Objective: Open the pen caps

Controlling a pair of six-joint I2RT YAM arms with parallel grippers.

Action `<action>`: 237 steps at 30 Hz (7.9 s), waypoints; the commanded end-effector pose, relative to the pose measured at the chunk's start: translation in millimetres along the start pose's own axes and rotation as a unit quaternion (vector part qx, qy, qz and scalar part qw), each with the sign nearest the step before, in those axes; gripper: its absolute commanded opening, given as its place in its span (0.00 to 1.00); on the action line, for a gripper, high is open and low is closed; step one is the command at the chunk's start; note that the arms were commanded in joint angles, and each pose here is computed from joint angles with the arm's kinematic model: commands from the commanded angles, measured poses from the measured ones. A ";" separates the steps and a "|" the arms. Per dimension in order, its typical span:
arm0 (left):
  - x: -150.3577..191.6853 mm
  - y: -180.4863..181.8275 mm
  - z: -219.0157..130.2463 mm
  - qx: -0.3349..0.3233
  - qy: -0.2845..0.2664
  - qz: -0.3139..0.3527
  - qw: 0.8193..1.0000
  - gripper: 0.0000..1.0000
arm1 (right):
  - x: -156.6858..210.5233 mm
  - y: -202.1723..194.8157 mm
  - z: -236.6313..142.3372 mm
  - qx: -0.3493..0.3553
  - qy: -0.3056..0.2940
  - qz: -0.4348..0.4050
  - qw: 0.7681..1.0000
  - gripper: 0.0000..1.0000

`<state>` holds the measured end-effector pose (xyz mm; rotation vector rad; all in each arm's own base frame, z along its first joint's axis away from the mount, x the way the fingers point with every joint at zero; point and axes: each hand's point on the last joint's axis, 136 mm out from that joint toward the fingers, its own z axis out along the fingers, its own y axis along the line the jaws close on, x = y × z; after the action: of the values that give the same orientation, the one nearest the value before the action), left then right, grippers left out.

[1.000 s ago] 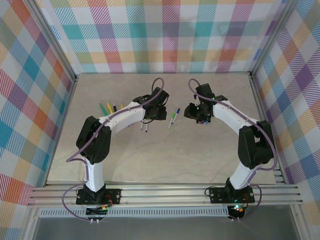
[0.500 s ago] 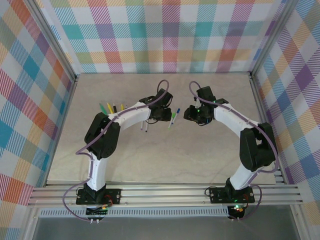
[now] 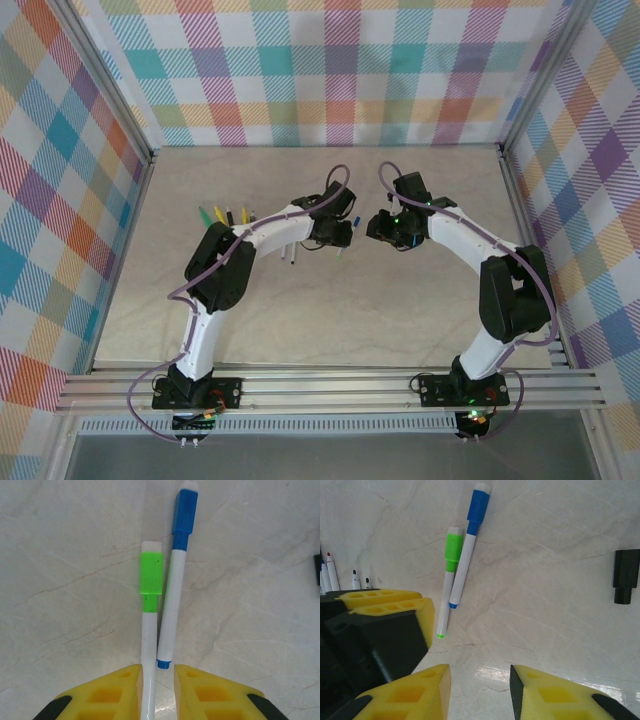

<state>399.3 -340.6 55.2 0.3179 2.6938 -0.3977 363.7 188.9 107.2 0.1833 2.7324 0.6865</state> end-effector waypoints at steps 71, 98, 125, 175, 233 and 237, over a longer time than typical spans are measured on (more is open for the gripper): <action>24.3 -31.8 -73.4 0.139 0.027 0.048 0.989 0.00 | 2.4 54.1 40.5 -0.185 0.057 0.077 0.978 0.47; 32.1 -37.4 -72.2 0.131 0.037 0.059 0.989 0.25 | -10.2 75.9 31.8 -0.205 0.047 0.068 0.975 0.00; 215.4 -67.2 -135.5 0.173 0.130 0.070 0.974 0.00 | -160.1 45.3 28.0 -0.160 -0.031 0.113 0.980 0.00; 27.8 110.2 -30.3 -0.176 0.068 0.014 0.982 0.22 | -26.0 -65.1 66.6 0.157 0.055 0.007 0.986 0.05; -25.7 26.4 -63.7 -0.078 -0.033 0.019 0.996 0.33 | -18.4 0.4 -5.1 0.091 -0.017 -0.063 0.994 0.48; -29.0 10.4 -63.9 -0.052 -0.043 0.022 0.997 0.37 | -20.2 16.3 -9.6 0.053 -0.023 -0.069 0.996 0.50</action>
<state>406.9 -296.8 97.4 0.3145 2.6663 -0.1524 380.0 180.8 123.4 0.0793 2.7361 0.3882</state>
